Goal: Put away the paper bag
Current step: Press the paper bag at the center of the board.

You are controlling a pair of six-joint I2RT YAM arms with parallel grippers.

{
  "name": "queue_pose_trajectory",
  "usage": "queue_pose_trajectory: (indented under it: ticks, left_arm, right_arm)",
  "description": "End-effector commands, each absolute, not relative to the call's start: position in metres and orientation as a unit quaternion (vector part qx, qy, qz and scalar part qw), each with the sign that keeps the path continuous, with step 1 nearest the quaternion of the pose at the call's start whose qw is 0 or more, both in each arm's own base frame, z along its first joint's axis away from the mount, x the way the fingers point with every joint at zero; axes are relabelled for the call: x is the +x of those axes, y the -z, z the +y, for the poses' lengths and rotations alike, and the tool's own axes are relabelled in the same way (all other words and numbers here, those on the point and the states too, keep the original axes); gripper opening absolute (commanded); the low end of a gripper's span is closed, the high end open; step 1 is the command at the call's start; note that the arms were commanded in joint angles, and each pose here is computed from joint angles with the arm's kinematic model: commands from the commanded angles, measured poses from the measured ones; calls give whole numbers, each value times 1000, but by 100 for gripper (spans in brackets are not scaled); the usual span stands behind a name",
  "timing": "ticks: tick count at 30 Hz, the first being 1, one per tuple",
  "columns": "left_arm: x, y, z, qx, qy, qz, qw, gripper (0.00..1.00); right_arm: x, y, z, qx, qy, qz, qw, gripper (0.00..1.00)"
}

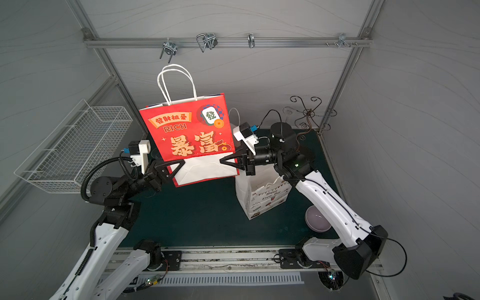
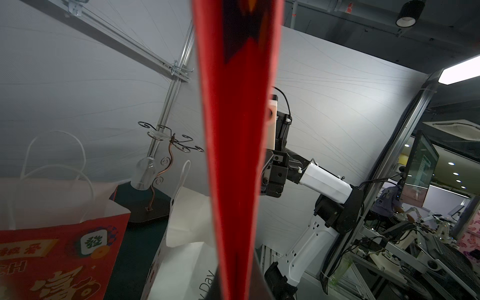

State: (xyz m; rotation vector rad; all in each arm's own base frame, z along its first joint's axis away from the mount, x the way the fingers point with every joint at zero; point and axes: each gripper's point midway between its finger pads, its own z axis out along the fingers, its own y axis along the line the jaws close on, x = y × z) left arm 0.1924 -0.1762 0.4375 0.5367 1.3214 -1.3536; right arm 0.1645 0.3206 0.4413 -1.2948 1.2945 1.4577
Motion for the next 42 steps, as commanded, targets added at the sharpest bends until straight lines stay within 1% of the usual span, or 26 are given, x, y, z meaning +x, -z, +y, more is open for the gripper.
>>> queue_pose_trajectory:
  ticks: [1,2,4,6,7,9,13,14,15,16,17,18,19,22,23,27,29,30,31,33,34,36,37,40,41,42]
  left_arm:
    - [184,-455,-175,248,556,542,579,0]
    - [185,-451,-175,247,553,548,577,0]
    - [185,-446,-176,247,553,555,570,0]
    - [184,-444,-177,250,556,557,564,0]
    - [183,-443,-178,250,557,558,562,0]
    - [183,-442,-177,249,556,560,561,0]
    - [184,-435,-178,244,553,575,551,0]
    - [184,-432,-178,243,552,579,549,0]
    - [183,-430,-178,242,551,582,547,0]
    - [183,-428,-177,241,550,585,544,0]
    - [183,-425,-177,240,550,588,542,0]
    - [182,-424,-178,239,551,590,540,0]
    - [182,-422,-177,237,551,593,538,0]
    - [182,-416,-177,233,551,600,531,0]
    - [181,-415,-177,234,550,602,529,0]
    - [181,-409,-177,233,547,609,525,0]
    - [181,-405,-178,231,546,613,521,0]
    - [181,-404,-178,230,547,615,520,0]
    - [182,-402,-178,229,547,616,518,0]
    - [181,-399,-178,227,549,618,515,0]
    - [181,-397,-178,226,549,620,512,0]
    - [181,-393,-178,226,550,624,507,0]
    - [180,-392,-178,227,549,625,506,0]
    - [178,-389,-178,228,548,629,503,0]
    - [177,-387,-178,229,548,630,500,0]
    - [177,-386,-178,228,548,632,499,0]
  right_arm:
    - [161,-451,319,-507,-583,501,390,44]
    - [162,-455,319,-505,-582,500,394,45]
    - [164,-461,318,-502,-583,498,401,42]
    - [166,-462,319,-501,-583,497,402,33]
    - [167,-461,319,-501,-584,499,400,25]
    - [170,-457,320,-499,-584,503,396,0]
    - [173,-456,321,-494,-582,508,399,0]
    - [176,-459,320,-490,-580,509,405,6]
    - [178,-461,320,-485,-578,512,410,29]
    - [181,-463,320,-479,-577,516,415,42]
    - [184,-466,319,-474,-577,517,418,44]
    - [186,-467,318,-470,-577,518,421,44]
    - [188,-469,318,-468,-577,517,424,37]
    - [189,-467,318,-467,-580,519,420,2]
    - [190,-467,318,-467,-581,519,419,0]
    - [193,-470,317,-458,-581,521,426,1]
    - [195,-473,317,-453,-580,522,431,17]
    - [196,-474,317,-451,-579,524,433,22]
    - [196,-476,317,-450,-579,523,435,25]
    - [198,-478,316,-446,-577,525,439,26]
    - [198,-479,316,-445,-577,524,440,22]
    - [197,-479,316,-448,-579,522,437,2]
    - [197,-478,316,-450,-581,521,434,0]
    - [197,-479,316,-448,-583,521,433,0]
    - [198,-480,316,-446,-582,522,436,10]
    - [198,-483,316,-444,-582,521,439,23]
